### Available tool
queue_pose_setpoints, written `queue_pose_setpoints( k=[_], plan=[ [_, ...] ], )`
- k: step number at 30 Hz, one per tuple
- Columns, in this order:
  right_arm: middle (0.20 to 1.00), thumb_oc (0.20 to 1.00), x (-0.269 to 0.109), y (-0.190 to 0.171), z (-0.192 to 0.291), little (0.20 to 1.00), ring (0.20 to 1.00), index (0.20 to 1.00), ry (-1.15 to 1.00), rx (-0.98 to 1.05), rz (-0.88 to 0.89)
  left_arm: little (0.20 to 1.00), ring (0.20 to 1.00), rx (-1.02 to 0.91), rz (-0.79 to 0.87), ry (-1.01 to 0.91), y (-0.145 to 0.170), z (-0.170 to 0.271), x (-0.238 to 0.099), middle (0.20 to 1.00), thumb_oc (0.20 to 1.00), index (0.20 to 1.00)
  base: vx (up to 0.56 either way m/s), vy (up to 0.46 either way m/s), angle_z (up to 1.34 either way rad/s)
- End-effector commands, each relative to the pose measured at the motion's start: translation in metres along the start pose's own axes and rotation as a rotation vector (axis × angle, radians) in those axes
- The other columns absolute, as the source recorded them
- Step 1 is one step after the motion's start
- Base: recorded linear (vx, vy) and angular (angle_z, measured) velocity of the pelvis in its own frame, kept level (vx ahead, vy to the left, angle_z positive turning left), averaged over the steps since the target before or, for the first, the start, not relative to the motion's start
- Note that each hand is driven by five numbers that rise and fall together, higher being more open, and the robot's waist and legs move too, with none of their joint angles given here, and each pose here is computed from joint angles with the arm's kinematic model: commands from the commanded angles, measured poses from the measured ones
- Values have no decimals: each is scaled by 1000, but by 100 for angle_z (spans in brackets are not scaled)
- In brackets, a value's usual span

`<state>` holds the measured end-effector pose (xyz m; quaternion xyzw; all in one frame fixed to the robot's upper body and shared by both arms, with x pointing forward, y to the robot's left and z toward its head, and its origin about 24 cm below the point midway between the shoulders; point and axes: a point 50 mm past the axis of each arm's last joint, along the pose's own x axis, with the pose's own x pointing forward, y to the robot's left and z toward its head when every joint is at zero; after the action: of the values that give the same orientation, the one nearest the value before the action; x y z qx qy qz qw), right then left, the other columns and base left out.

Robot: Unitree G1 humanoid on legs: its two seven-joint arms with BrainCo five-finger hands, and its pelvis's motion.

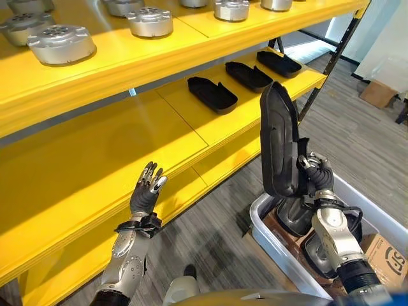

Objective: Move parts from the plastic box to the shelf.

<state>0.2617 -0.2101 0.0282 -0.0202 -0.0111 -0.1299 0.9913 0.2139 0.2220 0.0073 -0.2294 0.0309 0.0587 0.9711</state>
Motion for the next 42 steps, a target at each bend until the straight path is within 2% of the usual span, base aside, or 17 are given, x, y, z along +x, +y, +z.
queue_pose_setpoints(
  k=[1, 13, 22, 32, 42],
  plan=[
    [200, 200, 14, -16, 25, 200, 200, 200, -128, -11, -36, 1000, 1000, 25, -49, -107, -12, 15, 5, 1000, 1000, 1000, 33, 97, 12],
    [200, 200, 14, -4, 18, 200, 200, 200, -85, 2, -18, 1000, 1000, 49, -28, -135, -9, 21, 6, 1000, 1000, 1000, 46, 149, 25],
    [200, 200, 11, 2, 14, 200, 200, 200, -71, 38, -9, 1000, 1000, 100, -94, -147, -21, 27, 16, 1000, 1000, 1000, 37, 199, 20],
    [200, 200, -7, -18, -2, 200, 200, 200, -22, 54, -12, 1000, 1000, 122, -155, -110, -24, 20, 10, 1000, 1000, 1000, 9, -25, 55],
    [200, 200, -12, -34, -7, 200, 200, 200, 1, 35, -53, 1000, 1000, 99, -91, -85, -10, 14, 0, 1000, 1000, 1000, 43, -80, 29]
  ],
)
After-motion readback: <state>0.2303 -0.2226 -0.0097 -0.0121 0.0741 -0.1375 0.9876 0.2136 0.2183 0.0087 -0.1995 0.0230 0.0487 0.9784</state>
